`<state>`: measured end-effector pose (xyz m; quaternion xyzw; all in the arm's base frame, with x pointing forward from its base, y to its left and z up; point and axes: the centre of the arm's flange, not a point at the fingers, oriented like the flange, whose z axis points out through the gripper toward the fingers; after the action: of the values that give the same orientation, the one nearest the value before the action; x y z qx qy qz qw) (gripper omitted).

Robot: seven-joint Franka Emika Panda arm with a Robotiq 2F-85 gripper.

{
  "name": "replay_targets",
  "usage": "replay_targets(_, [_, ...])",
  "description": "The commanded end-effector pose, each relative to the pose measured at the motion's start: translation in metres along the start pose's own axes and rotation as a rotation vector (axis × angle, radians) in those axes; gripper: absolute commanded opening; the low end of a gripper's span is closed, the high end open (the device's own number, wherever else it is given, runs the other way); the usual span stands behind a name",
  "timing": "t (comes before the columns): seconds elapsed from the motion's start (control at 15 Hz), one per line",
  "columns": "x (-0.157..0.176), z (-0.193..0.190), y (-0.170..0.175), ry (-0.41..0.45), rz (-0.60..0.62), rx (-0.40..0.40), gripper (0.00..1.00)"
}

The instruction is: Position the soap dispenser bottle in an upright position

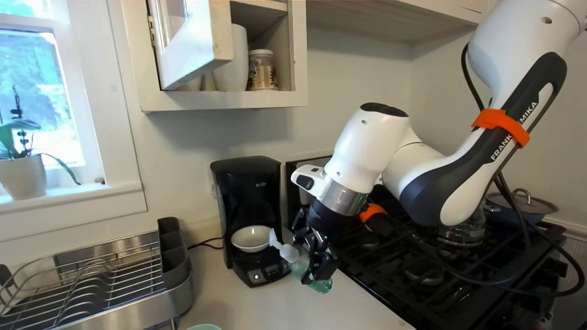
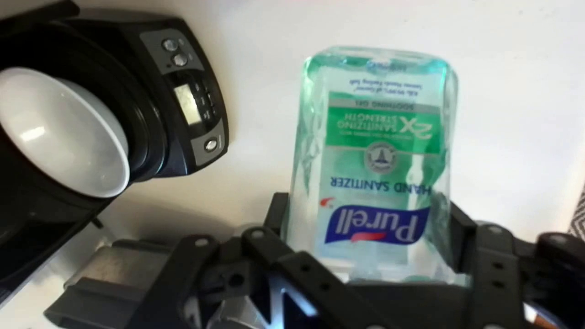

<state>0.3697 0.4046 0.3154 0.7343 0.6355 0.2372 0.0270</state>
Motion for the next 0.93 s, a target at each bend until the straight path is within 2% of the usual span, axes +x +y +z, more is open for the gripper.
replay_targets(0.0, [-0.04, -0.017, 0.005, 0.189, -0.085, -0.008, 0.5])
replay_targets(0.33, [-0.069, -0.007, 0.013, 0.475, -0.115, -0.018, 0.5])
replay_targets(0.47, [-0.079, 0.001, 0.016, 0.588, -0.103, 0.0, 0.5])
replay_targets(0.6, [-0.093, 0.015, 0.02, 0.675, -0.056, 0.051, 0.5])
replay_targets(0.73, [-0.104, 0.031, 0.022, 0.665, 0.039, 0.1, 0.5])
replay_targets(0.8, [-0.103, 0.02, 0.004, 0.627, -0.017, 0.058, 0.75])
replay_targets(0.87, [-0.11, 0.028, 0.005, 0.625, 0.01, 0.075, 0.75])
